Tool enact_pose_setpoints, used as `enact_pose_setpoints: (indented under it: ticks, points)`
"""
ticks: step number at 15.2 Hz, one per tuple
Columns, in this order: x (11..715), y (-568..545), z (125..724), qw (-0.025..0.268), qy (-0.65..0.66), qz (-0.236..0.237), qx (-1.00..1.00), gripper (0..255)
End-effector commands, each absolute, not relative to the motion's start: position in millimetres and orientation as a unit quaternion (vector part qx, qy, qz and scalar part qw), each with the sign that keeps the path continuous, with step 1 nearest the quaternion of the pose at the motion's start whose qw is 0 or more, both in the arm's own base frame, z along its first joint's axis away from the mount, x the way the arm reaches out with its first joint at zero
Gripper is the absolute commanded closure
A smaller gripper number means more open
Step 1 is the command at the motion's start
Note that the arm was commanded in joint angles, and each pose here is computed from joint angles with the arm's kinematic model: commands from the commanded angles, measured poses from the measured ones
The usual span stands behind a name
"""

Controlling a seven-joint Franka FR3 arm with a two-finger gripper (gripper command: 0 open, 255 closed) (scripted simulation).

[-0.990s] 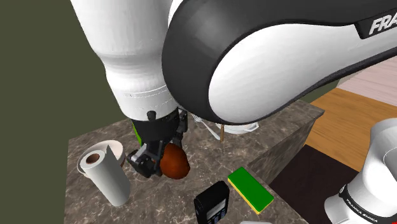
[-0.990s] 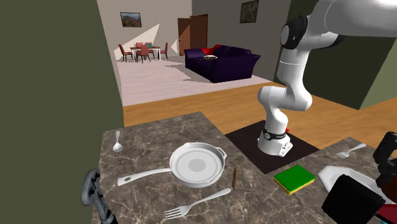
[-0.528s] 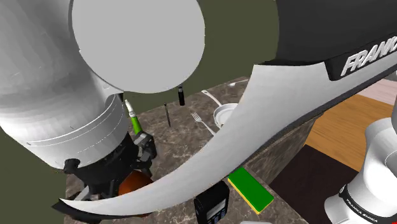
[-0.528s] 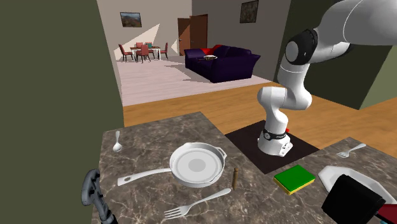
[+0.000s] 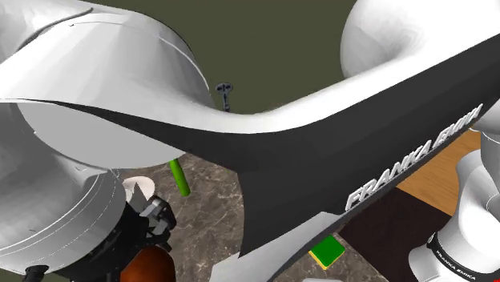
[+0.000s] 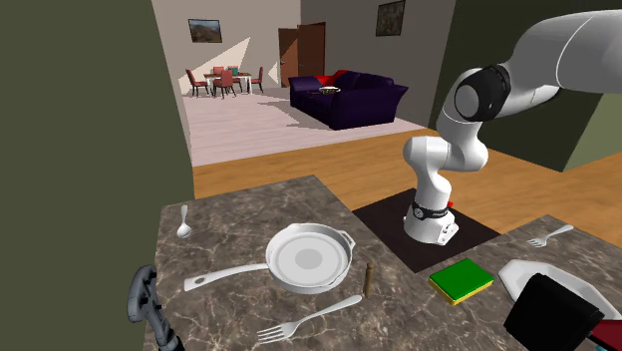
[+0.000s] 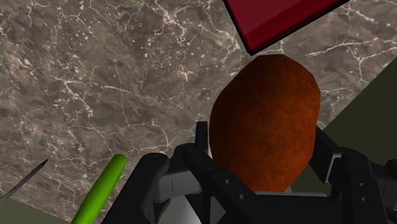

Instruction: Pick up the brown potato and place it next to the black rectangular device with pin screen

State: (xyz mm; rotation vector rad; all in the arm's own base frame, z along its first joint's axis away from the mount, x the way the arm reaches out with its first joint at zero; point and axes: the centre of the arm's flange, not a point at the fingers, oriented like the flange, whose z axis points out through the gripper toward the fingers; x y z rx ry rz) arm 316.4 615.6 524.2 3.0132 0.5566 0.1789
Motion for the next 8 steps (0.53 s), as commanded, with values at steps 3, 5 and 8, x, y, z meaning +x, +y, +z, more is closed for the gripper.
enact_pose_setpoints:
  ticks: [3, 5, 8]
  points:
    - [317, 615, 503, 0.036, 0.181, 0.058, 0.981, 255]
    - [317, 615, 492, 0.036, 0.181, 0.058, 0.981, 255]
    - [317, 615, 476, 0.036, 0.181, 0.058, 0.981, 255]
